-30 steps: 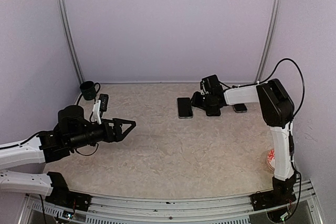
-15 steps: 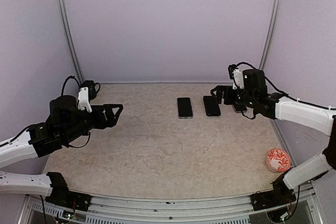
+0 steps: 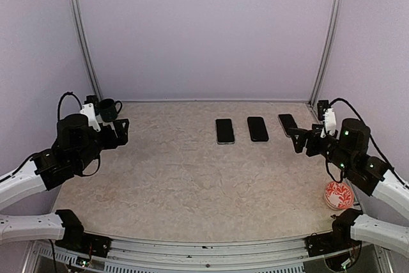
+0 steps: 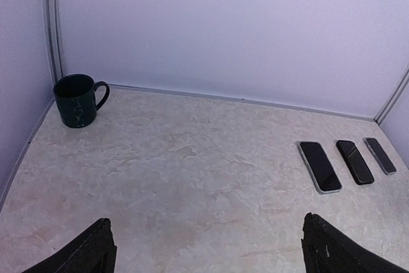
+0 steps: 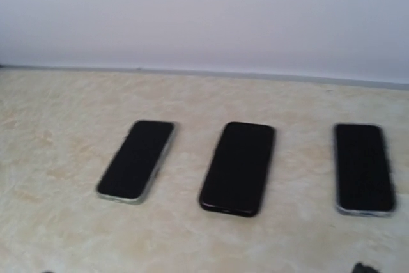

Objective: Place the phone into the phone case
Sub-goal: Reset both arms

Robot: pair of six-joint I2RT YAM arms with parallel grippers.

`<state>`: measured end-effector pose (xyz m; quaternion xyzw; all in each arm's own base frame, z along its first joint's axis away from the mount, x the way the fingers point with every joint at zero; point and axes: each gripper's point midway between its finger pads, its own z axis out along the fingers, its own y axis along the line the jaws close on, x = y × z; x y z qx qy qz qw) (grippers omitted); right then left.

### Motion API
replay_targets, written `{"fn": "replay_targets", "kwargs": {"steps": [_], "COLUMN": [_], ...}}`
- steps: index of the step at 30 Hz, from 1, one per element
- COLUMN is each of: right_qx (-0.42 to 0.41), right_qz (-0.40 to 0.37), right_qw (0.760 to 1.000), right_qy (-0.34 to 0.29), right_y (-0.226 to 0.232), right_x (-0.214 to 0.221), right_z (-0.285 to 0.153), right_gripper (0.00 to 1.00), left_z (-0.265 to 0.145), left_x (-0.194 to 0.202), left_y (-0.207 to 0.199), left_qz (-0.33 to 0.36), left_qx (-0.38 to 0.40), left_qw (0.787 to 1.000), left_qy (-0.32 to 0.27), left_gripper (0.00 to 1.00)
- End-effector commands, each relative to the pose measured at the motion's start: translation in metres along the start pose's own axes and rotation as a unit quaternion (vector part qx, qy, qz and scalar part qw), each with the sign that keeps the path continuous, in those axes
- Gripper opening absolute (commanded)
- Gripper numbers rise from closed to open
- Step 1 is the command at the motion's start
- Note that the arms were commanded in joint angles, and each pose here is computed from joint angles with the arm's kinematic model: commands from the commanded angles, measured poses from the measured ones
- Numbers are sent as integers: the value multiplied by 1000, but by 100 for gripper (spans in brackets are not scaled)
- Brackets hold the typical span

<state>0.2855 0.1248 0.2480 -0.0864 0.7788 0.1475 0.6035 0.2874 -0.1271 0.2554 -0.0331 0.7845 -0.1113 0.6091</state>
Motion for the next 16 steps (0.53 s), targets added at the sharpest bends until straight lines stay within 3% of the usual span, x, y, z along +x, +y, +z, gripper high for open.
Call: {"fn": "replay_targets", "kwargs": {"steps": [1,6,16], "right_qx": [42,52,34], "right_qz": [-1,-5,-10], "right_qw": [999,998,999], "right_qy": [-16,-43,-28], "right_y": [-19,-26,-19], "right_x": [12,4,13], "right_z": [-24,-44,-37], "right_gripper": [99,99,100], "left_z": [6,16,17], "left_x": [-8,-6,-3], "left_y": [20,47,45], "left_qz": [-18,-57,-58], "left_qx": [-1,1,8], "left_qw": [1000,998,998], "left_qy": [-5,0,7], "left_gripper": [99,99,99]}}
